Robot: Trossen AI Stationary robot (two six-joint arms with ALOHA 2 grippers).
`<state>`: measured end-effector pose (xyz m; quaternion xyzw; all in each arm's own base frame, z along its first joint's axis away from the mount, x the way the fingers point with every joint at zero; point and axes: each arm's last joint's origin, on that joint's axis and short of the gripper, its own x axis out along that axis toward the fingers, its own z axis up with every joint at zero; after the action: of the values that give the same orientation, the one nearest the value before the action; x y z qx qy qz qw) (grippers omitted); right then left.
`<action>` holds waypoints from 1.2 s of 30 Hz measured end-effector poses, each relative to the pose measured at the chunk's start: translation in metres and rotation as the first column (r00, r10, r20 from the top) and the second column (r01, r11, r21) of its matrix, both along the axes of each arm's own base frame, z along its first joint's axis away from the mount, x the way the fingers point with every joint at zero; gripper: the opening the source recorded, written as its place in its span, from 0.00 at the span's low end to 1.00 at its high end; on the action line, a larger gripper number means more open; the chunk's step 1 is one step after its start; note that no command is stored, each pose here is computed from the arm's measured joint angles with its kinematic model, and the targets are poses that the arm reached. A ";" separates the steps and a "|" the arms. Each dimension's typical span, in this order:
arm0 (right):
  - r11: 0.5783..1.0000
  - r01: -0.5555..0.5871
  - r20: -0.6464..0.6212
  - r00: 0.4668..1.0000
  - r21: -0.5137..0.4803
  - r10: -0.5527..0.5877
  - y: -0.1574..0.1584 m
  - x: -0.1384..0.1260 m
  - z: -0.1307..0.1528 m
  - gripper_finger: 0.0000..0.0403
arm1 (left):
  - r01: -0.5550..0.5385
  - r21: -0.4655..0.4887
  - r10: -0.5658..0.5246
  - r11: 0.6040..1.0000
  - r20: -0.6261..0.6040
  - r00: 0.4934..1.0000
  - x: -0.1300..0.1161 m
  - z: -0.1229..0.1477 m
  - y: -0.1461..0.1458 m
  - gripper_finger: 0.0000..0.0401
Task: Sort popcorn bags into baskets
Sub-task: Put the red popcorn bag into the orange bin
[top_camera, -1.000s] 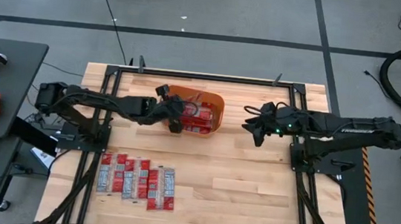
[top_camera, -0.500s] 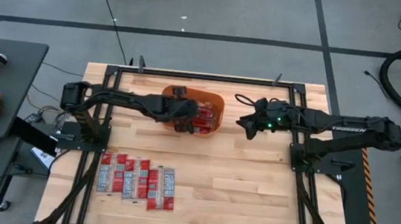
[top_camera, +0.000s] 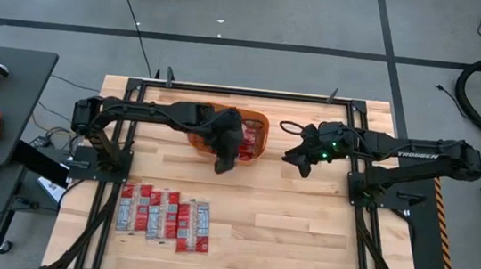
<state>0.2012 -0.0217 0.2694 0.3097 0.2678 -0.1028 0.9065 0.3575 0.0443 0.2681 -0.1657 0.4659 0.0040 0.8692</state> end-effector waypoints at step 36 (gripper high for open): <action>0.884 -0.467 -0.063 0.883 -0.011 0.465 0.075 0.025 -0.025 0.36 | -0.207 -0.028 0.179 0.978 -0.392 0.902 0.002 -0.122 -0.218 0.45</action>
<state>0.2260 0.0534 0.2445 0.2214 0.3595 0.1053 0.9004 0.3597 -0.1736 0.1458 -0.2369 0.6095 0.1066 0.7490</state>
